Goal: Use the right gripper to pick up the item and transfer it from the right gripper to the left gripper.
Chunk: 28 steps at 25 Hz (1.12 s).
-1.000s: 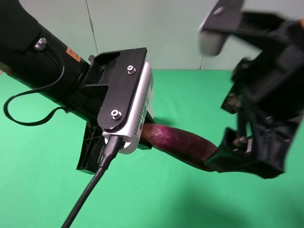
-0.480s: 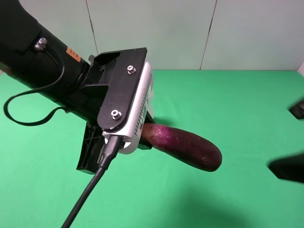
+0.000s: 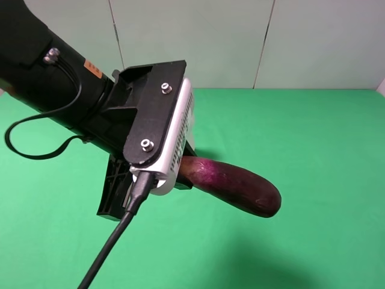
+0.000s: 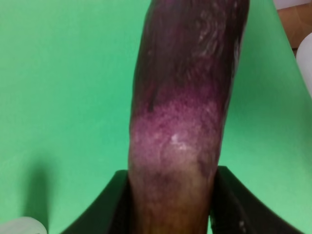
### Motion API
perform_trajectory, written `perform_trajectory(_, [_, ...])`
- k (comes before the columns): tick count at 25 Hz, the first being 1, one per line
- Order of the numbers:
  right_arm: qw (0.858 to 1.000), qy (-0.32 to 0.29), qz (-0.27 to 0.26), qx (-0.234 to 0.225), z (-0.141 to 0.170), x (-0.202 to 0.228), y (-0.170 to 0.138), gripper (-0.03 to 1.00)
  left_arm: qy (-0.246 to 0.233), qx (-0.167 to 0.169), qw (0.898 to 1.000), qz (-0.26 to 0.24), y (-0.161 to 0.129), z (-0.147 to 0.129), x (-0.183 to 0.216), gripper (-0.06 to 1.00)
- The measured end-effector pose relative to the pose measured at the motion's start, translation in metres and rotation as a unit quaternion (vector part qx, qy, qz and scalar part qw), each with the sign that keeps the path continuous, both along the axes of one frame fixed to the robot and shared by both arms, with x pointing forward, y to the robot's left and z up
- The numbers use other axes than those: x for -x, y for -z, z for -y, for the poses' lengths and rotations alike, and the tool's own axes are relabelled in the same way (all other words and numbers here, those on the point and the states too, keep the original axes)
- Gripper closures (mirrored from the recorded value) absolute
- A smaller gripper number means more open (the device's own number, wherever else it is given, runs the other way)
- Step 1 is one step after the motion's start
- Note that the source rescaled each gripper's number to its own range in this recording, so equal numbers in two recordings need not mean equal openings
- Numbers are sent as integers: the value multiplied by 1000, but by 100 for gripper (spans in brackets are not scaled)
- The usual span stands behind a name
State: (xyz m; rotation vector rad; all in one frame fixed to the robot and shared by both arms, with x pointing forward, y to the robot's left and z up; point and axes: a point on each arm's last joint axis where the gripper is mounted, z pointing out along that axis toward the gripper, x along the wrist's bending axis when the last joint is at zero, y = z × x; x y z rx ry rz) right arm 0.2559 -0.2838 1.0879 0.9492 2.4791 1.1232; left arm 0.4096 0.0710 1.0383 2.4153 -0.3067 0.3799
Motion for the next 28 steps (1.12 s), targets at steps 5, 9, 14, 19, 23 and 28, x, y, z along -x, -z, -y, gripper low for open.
perform_trajectory(5, [997,-4,41,-60,15,11,17,-3,0,0,1000,0,0,0,0,94])
perform_trajectory(9, [995,-9,57,-77,19,14,31,-3,0,0,1000,0,0,0,0,94])
perform_trajectory(14, [994,-9,70,-83,19,13,31,-3,0,0,1000,0,0,0,0,94])
perform_trajectory(19, [994,-10,71,-86,19,13,31,-3,4,-4,1000,-4,1,0,1,94])
perform_trajectory(23, [994,-12,66,-89,18,14,31,-3,9,-9,1000,-12,1,-1,3,94])
perform_trajectory(28, [994,15,68,-89,18,14,30,-3,7,-11,1000,-23,2,-1,4,94])
